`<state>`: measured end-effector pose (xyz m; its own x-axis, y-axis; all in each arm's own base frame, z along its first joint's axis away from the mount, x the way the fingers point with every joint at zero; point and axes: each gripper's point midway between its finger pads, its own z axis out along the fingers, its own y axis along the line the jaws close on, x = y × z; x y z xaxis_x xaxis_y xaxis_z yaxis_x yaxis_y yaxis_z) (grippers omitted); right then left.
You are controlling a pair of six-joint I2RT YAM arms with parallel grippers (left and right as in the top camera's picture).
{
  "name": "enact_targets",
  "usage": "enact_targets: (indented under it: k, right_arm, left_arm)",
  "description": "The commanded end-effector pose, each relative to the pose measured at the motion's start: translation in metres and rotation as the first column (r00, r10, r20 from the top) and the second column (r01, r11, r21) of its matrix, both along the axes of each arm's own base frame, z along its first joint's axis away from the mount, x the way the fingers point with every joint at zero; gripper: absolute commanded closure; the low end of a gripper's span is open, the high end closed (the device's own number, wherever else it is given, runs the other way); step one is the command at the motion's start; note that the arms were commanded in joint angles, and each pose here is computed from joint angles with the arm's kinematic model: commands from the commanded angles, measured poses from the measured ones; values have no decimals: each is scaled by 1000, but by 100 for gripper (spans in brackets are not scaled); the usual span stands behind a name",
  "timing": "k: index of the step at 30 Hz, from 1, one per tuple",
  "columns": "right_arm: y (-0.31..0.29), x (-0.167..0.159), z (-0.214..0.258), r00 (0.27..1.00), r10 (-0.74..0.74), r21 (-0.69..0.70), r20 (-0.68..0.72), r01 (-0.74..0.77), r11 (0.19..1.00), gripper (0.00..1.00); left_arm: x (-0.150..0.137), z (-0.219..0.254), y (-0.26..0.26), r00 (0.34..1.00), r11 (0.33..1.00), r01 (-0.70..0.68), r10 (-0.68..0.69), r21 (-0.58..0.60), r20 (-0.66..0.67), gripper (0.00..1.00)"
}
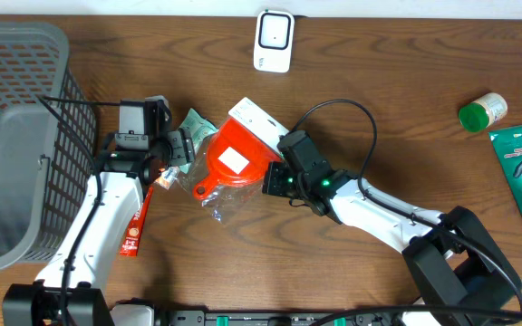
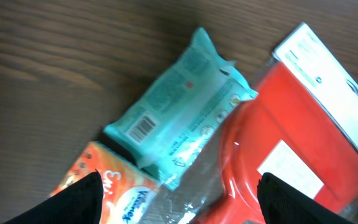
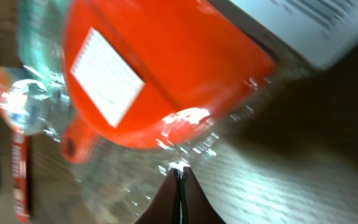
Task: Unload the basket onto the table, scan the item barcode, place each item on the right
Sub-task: 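Close the right gripper on the dustpan bag's right edge, then move the left gripper right onto the dustpan bag's left edge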
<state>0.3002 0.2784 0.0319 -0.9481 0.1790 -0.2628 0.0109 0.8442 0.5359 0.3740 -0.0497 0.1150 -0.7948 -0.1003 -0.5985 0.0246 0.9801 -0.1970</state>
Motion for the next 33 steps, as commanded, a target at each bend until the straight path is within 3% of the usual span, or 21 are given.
enact_targets:
  k: [1,12,26,33]
  right_arm:
    - [-9,0,1,1000,-6,-30,5,6,1000,99]
    - [-19,-9,-8,997,-46,-73,-57,42,996,99]
    - [-23,-13,-11,994,-73,-86,-87,66,994,99]
    - [-25,-13,-12,993,-77,-89,-89,69,994,99]
  left_arm:
    - [-8,-14,-18,994,994,97,-100,-57,-42,21]
    - [-26,-65,-54,957,977,188,-205,-100,-203,21]
    - [-23,-91,-43,956,988,153,-151,-14,-252,22]
    - [-19,-106,-37,955,990,138,-127,21,-268,35]
